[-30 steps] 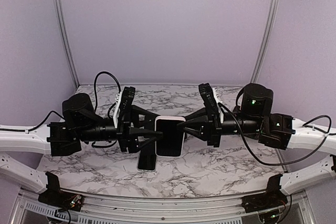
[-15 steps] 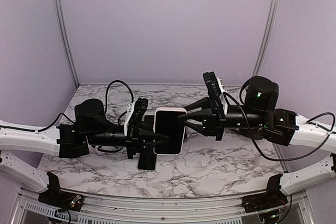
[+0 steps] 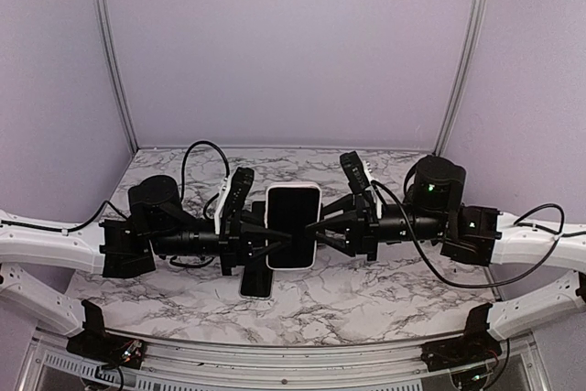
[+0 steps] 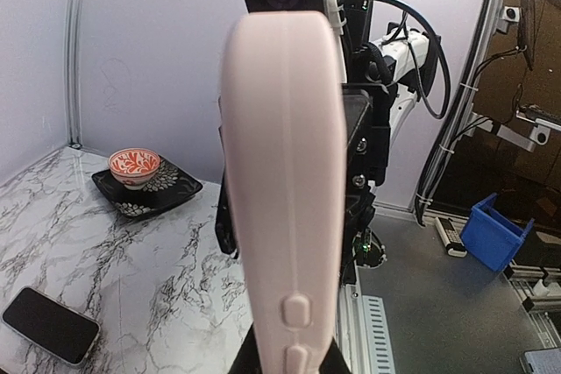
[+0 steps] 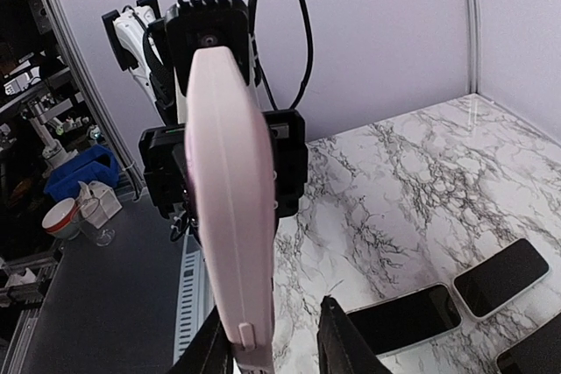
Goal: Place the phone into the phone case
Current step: Pass from the left arm to the right
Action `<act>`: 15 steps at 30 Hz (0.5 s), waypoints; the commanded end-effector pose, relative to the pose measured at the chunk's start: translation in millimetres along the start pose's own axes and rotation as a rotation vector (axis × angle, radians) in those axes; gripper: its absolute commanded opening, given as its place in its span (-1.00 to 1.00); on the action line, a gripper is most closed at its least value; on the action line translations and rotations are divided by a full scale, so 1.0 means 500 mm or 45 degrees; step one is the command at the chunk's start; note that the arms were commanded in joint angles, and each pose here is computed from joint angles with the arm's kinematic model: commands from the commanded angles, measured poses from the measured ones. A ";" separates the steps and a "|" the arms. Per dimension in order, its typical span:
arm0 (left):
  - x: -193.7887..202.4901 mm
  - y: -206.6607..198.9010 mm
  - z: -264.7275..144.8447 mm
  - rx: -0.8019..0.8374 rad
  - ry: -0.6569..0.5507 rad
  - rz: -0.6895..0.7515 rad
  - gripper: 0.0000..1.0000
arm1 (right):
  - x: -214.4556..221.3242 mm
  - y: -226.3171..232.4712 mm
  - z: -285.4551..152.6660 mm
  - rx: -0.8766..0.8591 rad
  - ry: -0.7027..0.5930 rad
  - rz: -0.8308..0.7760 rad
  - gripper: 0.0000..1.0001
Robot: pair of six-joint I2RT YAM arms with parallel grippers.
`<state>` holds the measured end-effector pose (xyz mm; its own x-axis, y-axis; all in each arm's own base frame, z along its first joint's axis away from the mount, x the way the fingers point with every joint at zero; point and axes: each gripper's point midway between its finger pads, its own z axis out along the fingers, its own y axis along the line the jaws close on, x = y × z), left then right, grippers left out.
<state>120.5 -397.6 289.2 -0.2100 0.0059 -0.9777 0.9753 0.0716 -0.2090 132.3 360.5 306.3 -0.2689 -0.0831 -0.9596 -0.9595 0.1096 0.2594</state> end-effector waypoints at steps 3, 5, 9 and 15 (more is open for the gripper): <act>-0.086 -0.023 -0.016 0.045 -0.191 0.040 -1.00 | -0.026 0.010 0.010 -0.064 -0.069 0.023 -0.64; -0.084 -0.022 -0.015 0.044 -0.189 0.036 -1.00 | -0.028 0.012 0.015 -0.081 -0.072 0.030 -0.89; -0.078 -0.002 -0.017 -0.022 -0.192 -0.003 -0.37 | -0.028 -0.036 0.009 0.004 -0.045 0.133 -1.00; -0.032 0.191 -0.085 -0.745 -0.155 -0.095 0.95 | 0.075 -0.200 -0.027 0.302 0.162 0.540 -1.00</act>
<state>155.5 -386.0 289.7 -0.2577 -0.0677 -0.9638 0.9272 0.2633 -0.2664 177.2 352.4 277.6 -0.4599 -0.1000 -0.8823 -0.8780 0.1994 0.4351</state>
